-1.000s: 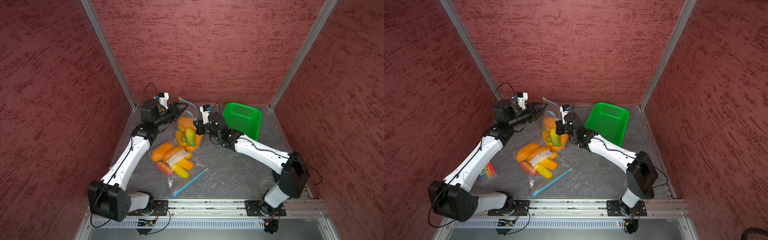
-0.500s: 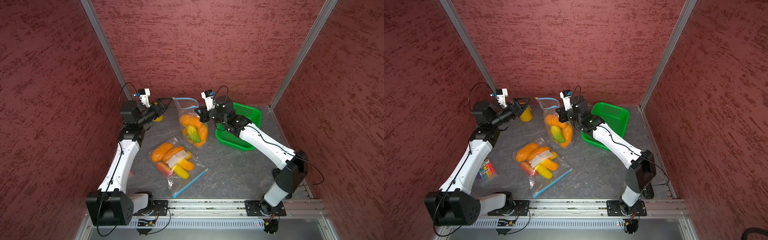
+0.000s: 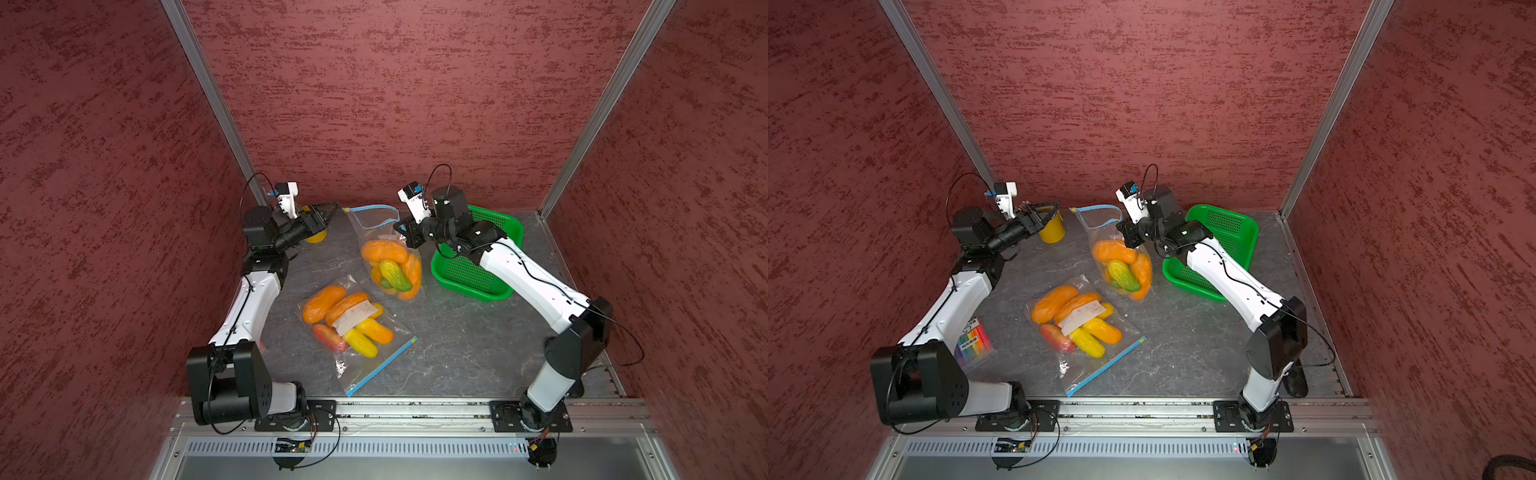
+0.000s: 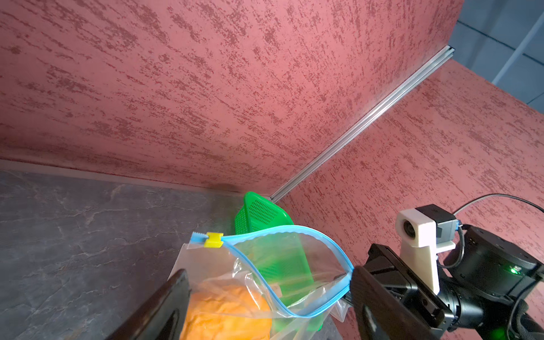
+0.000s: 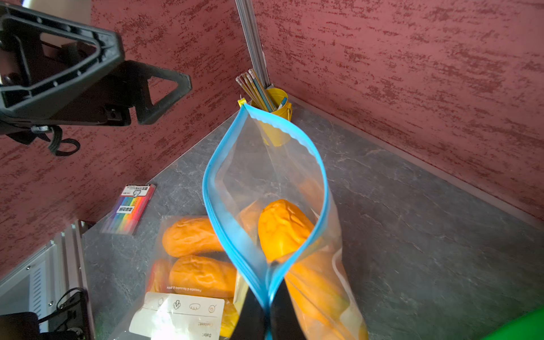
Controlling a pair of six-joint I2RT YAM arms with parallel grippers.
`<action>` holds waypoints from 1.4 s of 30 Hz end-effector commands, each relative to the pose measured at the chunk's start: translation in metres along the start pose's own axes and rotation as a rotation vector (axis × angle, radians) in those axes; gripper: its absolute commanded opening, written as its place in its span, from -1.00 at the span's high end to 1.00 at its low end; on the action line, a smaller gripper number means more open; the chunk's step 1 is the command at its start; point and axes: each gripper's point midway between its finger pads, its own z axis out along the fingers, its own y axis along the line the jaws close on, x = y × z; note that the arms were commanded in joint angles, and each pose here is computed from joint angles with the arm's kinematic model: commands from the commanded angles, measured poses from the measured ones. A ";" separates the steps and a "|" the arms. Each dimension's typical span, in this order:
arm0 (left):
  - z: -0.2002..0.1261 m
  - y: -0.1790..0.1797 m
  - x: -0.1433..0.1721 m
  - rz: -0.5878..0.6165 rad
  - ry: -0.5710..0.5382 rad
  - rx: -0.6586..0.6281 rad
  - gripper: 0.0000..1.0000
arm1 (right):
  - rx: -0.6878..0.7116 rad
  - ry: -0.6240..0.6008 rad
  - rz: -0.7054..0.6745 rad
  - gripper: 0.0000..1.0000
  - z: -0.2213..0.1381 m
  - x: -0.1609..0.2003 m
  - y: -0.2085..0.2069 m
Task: Place the mango in a zip-top bag and seal the zipper
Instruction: Zip the zipper on the zipper food storage bag.
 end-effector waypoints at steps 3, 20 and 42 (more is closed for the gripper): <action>0.003 -0.014 -0.001 0.185 0.002 0.096 -0.76 | -0.013 -0.060 -0.081 1.00 -0.028 -0.022 0.000; 0.020 -0.026 0.049 0.360 0.124 0.228 -0.64 | -0.004 -0.066 -0.072 1.00 -0.046 -0.011 -0.020; 0.036 0.000 0.075 0.394 0.171 0.311 -0.39 | -0.014 -0.065 -0.019 1.00 -0.050 0.007 -0.030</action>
